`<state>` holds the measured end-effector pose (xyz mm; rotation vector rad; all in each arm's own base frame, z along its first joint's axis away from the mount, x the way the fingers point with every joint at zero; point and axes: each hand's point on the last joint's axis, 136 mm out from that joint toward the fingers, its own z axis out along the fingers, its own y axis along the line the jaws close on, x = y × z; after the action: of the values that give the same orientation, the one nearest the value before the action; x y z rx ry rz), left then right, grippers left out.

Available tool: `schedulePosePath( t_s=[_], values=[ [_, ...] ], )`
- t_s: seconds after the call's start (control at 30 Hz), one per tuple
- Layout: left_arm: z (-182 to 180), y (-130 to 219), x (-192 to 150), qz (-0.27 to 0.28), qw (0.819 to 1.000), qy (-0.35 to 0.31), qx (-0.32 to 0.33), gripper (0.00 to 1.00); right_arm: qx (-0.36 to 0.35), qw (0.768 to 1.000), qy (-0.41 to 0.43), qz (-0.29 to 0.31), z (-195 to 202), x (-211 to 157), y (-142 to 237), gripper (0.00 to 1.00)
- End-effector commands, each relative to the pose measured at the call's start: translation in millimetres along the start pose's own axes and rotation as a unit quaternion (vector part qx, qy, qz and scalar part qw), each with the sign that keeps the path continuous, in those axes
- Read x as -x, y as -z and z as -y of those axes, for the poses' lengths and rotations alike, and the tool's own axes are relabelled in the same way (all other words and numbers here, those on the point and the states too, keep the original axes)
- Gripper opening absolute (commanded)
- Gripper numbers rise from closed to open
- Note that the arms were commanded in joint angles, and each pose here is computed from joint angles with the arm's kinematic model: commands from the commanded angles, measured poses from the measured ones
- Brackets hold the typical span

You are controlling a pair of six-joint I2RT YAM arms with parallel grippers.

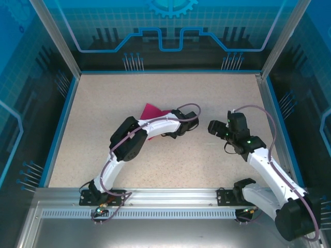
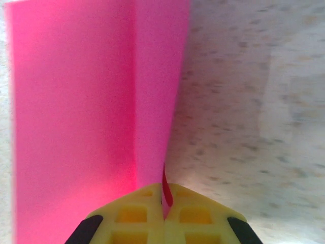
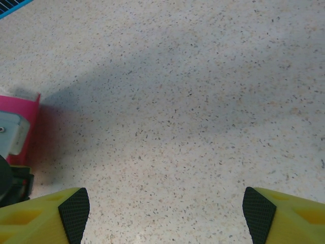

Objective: Fold a paper plane with a square sheet of paper (pick it up from the middle)
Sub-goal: Turn over the paper at the center of the table.

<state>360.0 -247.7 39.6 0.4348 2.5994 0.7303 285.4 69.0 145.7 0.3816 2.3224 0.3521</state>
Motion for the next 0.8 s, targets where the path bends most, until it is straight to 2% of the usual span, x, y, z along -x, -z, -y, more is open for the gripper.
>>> schedulePosePath(
  t_s=[0.0, 0.07, 0.2, 0.33, 0.47, 0.6, 0.77],
  values=[
    [27.1, 5.9, -0.3, -0.004, 0.999, 0.017, -0.039, 0.01, -0.024, 0.999, -0.02, -0.003, 17.2, -4.7, 3.3, 0.83],
    [33.6, 6.7, -1.5, -0.007, 0.998, 0.019, -0.052, 0.06, -0.025, 0.999, -0.023, -0.004, 18.6, -4.6, 4.5, 0.83],
    [39.0, 13.0, 0.7, -0.008, 0.996, 0.029, -0.079, 0.2, -0.028, 0.999, -0.027, -0.004, 21.4, -4.1, 5.6, 0.83],
    [43.6, 44.4, 7.5, 0.002, 0.987, 0.048, -0.153, 0.32, -0.028, 0.999, -0.035, -0.009, 23.3, -5.4, 4.6, 0.83],
    [41.3, 93.7, 10.6, 0.027, 0.96, 0.084, -0.266, 0.42, -0.017, 0.999, -0.037, -0.022, 20.4, -8.2, -0.2, 0.83],
    [24.4, 134.8, 12.7, 0.054, 0.93, 0.114, -0.346, 0.49, 0.023, 0.998, -0.029, -0.051, 4.3, -13.4, -11.0, 0.83],
    [-8.9, 153.5, 10.8, 0.067, 0.879, 0.185, -0.434, 0.57, 0.115, 0.987, -0.017, -0.11, -39.6, -27.9, -26.1, 0.84]
  ],
)
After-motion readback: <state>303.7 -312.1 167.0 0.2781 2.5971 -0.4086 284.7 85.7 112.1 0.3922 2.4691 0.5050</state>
